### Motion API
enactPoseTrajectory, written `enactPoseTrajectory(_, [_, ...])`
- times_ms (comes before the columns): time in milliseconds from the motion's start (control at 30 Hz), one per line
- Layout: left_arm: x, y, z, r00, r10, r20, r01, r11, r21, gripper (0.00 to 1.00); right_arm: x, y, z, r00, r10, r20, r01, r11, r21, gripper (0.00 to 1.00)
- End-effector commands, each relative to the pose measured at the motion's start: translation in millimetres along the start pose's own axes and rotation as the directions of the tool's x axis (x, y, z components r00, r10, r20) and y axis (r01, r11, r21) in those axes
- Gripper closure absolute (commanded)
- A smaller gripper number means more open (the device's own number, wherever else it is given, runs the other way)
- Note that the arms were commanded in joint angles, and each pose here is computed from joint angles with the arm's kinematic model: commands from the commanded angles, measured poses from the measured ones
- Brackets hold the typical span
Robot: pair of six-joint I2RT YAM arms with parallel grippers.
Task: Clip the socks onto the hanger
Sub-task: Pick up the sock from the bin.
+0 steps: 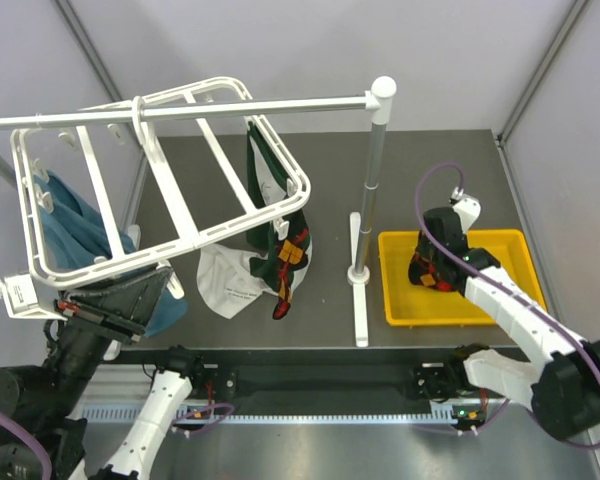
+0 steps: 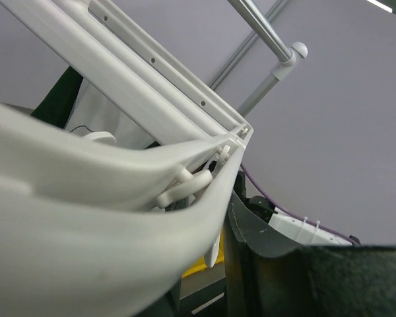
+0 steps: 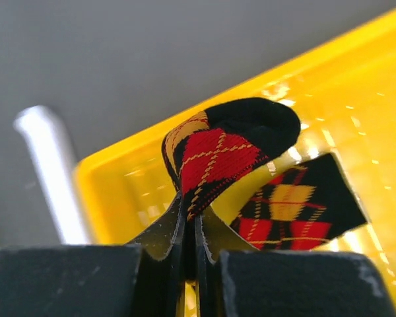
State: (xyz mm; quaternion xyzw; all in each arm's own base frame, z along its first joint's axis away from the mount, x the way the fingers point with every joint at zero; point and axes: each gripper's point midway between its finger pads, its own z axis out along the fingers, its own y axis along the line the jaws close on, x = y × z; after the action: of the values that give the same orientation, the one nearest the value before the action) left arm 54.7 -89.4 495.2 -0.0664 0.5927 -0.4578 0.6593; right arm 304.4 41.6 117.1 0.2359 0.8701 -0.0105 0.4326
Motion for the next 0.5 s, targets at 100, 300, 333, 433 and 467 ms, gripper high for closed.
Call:
enactPoseTrajectory(100, [-2, -4, -3, 1.000, 0.003, 0.009, -0.003, 1.000, 0.018, 1.00, -3, 47, -41, 0.998, -0.053, 0.041, 0.060, 0.978, -0.202, 1.00])
enactPoseTrajectory(300, [-2, -8, -7, 1.000, -0.008, 0.009, 0.008, 1.000, 0.030, 1.00, 14, 35, -43, 0.989, -0.145, -0.032, 0.137, 0.977, -0.165, 0.67])
enactPoseTrajectory(333, [-2, -7, -7, 1.000, -0.011, 0.014, 0.011, 1.000, 0.027, 1.00, 14, 36, -47, 0.989, -0.145, -0.033, 0.136, 0.973, -0.184, 0.38])
enactPoseTrajectory(433, [-7, -10, -10, 0.999, -0.010, 0.037, 0.009, 1.000, 0.028, 1.00, 18, 35, -59, 0.990, -0.127, -0.053, 0.112, 0.967, -0.227, 0.15])
enactPoseTrajectory(467, [-6, -10, -9, 1.000, -0.003, 0.030, 0.003, 1.000, 0.028, 1.00, 12, 35, -69, 0.994, -0.104, -0.030, 0.093, 0.962, -0.257, 0.12])
